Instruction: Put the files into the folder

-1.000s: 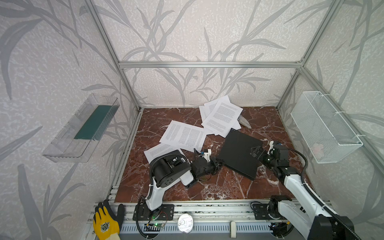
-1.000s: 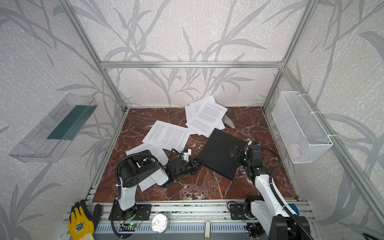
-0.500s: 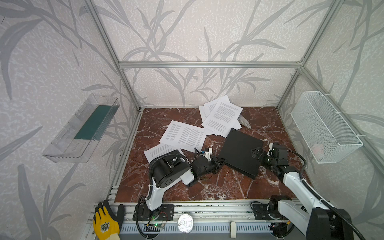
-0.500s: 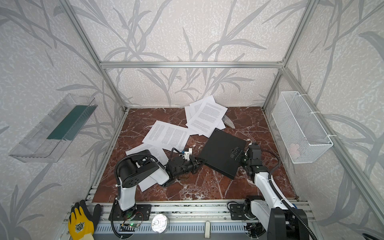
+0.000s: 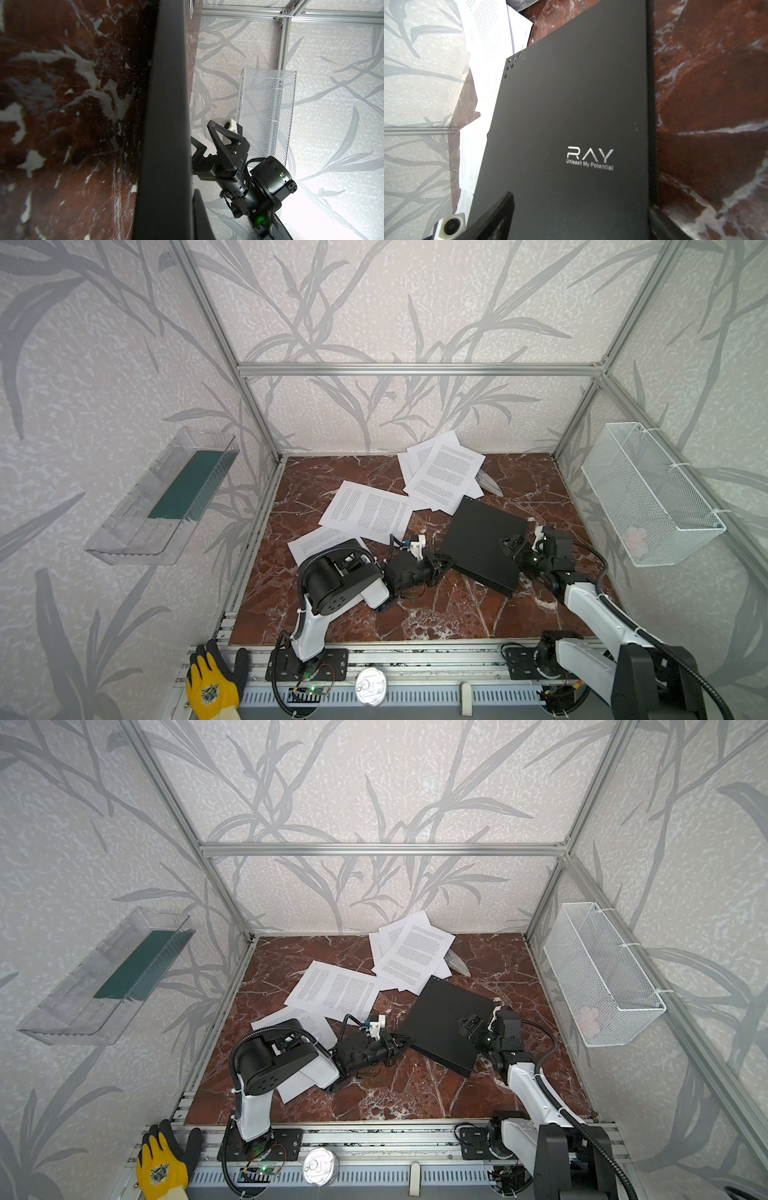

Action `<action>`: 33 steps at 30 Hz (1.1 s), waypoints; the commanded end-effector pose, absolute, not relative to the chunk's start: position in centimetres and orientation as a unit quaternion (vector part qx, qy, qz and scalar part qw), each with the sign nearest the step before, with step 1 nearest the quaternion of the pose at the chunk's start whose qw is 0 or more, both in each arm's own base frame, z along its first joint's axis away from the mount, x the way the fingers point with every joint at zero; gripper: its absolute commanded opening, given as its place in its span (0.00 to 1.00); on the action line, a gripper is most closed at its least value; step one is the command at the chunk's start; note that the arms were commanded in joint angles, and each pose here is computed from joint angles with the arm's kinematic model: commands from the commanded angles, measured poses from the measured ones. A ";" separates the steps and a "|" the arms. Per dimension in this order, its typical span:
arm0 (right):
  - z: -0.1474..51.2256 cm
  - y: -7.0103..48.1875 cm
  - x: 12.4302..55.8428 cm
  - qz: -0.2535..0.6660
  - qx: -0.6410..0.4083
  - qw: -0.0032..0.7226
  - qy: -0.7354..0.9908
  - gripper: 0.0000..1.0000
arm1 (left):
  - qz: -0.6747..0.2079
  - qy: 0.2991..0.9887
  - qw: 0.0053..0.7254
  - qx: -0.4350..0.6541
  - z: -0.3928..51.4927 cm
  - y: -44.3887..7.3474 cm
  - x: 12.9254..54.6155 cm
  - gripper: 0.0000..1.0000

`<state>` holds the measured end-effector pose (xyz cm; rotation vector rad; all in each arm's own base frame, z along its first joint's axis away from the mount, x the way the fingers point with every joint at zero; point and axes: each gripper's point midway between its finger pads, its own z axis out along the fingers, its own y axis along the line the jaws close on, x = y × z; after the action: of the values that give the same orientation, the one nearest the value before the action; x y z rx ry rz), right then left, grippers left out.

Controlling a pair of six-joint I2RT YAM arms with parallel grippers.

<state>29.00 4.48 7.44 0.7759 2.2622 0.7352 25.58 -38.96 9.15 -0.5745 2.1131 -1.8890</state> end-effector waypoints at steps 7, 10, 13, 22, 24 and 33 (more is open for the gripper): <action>7.9 4.8 29.3 0.298 0.292 0.329 0.847 0.49 | -0.676 0.703 0.119 -0.184 11.1 -39.6 25.6 0.00; 8.1 4.7 29.2 0.298 0.296 0.332 0.845 0.26 | -0.675 0.706 0.117 -0.181 10.9 -39.6 25.4 0.00; 8.4 4.8 29.1 0.301 0.297 0.334 0.843 0.08 | -0.674 0.708 0.115 -0.179 10.7 -39.6 25.2 0.06; 9.0 4.9 29.0 0.307 0.296 0.336 0.840 0.00 | -0.645 0.740 0.099 -0.162 8.0 -38.8 23.3 0.69; 9.1 4.8 29.0 0.306 0.296 0.337 0.840 0.00 | -0.629 0.758 0.089 -0.147 7.0 -38.6 22.3 0.73; 9.9 4.6 28.9 0.301 0.289 0.347 0.840 0.00 | -0.568 0.816 0.081 -0.069 6.3 -37.8 19.5 0.75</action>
<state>29.85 4.70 11.01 0.7562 2.1085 0.8263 20.91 -37.65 5.70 -0.3530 2.3838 -1.7371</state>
